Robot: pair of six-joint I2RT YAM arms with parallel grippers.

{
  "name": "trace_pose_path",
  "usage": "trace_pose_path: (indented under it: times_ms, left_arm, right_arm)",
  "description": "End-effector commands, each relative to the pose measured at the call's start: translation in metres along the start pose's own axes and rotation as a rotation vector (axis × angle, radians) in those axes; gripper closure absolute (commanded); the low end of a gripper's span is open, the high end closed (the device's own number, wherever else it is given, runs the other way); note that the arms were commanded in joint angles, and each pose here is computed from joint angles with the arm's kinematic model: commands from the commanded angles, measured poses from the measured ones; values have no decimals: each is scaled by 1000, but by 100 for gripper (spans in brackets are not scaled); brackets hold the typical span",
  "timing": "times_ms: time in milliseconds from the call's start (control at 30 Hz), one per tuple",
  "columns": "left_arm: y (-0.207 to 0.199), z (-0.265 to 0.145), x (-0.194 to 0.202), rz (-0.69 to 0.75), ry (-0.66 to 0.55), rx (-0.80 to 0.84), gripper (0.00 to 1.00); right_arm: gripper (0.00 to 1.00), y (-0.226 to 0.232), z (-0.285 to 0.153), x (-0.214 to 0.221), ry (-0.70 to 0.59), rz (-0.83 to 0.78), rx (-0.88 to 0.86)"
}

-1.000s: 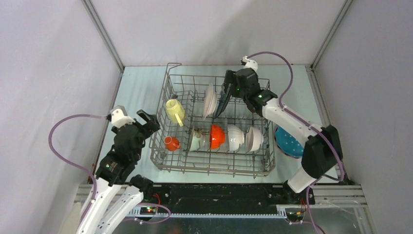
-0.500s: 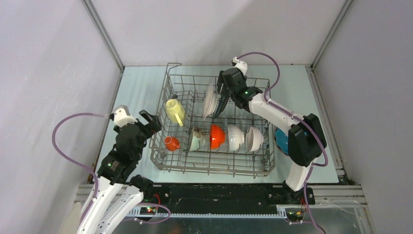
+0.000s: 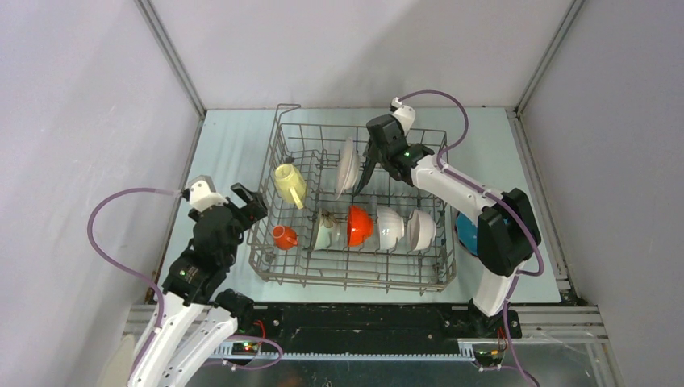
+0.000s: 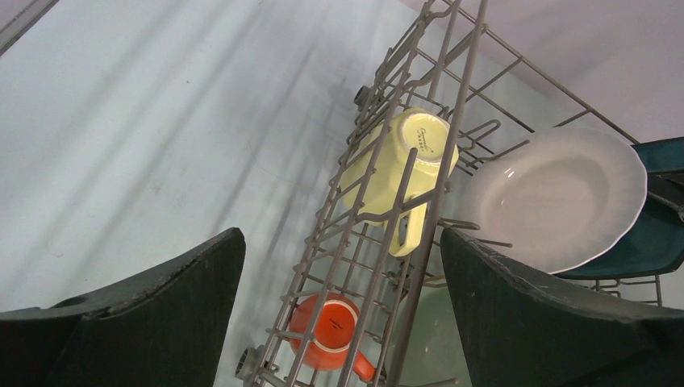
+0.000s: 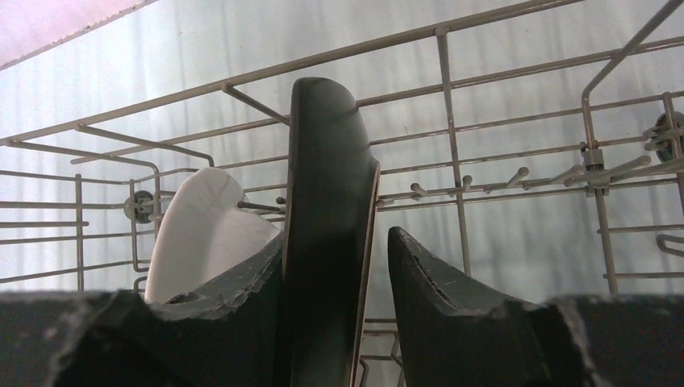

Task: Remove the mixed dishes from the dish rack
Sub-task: Pick up the plate from the dish rack.

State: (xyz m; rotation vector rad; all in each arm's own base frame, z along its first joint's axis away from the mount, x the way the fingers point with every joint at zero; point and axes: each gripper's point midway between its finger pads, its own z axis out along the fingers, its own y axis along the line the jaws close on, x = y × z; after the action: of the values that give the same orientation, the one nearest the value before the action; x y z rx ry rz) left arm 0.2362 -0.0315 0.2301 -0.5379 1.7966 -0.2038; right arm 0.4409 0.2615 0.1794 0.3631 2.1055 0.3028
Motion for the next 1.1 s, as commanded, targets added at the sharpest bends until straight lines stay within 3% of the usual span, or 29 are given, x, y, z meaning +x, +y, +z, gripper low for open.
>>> trace_pose_path:
  times_ms: [0,333,500,1067]
  left_arm:
    - [-1,1,-5,-5,-21,-5,2]
    - [2,-4,-8,-27,-38,-1,2]
    - [4,-7,-10,-35,-47,-2,2]
    - [10,-10,-13,-61,-69,-20,2]
  right_arm:
    - [58,-1,-7,-2,-19,45,25]
    - [82,26,-23,-26,-77,70,-89]
    - [100,43,-29,-34,-80,93,-170]
    - [100,50,-65,-85,-190,218,-337]
